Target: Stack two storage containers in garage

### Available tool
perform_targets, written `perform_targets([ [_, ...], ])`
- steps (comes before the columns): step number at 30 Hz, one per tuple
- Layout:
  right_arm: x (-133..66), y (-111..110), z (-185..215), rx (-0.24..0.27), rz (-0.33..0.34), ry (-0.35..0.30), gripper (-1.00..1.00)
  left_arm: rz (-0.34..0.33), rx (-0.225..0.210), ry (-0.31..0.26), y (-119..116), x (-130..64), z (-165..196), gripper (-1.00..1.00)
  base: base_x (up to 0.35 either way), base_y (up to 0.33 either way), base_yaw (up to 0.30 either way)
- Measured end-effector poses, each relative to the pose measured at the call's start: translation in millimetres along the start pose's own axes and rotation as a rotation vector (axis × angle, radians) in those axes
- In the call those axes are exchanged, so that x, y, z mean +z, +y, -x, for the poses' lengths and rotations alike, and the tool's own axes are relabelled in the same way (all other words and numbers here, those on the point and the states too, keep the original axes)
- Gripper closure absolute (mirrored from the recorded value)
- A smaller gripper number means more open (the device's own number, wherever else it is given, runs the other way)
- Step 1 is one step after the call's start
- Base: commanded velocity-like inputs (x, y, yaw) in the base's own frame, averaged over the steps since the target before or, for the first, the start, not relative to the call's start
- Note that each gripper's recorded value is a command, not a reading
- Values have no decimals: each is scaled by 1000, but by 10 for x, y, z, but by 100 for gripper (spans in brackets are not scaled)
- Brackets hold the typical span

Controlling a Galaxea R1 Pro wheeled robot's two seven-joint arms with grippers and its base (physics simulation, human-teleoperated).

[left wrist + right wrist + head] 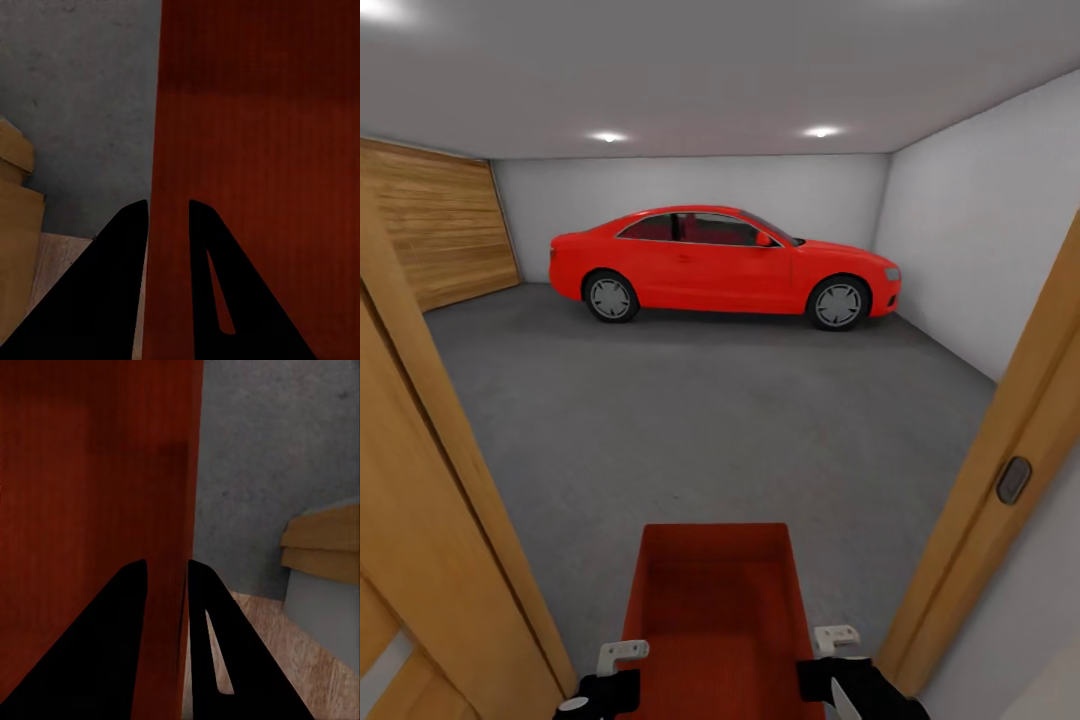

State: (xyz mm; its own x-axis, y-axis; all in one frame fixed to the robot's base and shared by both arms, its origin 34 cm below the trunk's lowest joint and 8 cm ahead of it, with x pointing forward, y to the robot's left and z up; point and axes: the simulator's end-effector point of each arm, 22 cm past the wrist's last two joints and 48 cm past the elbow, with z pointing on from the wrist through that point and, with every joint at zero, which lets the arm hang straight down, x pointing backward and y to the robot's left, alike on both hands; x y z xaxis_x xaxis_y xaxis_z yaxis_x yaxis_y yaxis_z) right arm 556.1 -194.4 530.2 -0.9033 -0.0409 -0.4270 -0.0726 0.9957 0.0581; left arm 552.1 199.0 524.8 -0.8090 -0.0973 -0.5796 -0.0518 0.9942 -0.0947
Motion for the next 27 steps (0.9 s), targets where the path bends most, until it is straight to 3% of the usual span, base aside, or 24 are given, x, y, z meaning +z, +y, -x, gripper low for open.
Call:
perform_targets([
  [9, 0, -14, -2, -1, 0, 0, 100, 1, 1, 0, -14, 0, -1, 100, 71, 16, 0],
  [27, -1, -12, 0, -1, 1, -1, 100, 1, 1, -1, -13, -1, 2, 100, 176, 22, 0],
])
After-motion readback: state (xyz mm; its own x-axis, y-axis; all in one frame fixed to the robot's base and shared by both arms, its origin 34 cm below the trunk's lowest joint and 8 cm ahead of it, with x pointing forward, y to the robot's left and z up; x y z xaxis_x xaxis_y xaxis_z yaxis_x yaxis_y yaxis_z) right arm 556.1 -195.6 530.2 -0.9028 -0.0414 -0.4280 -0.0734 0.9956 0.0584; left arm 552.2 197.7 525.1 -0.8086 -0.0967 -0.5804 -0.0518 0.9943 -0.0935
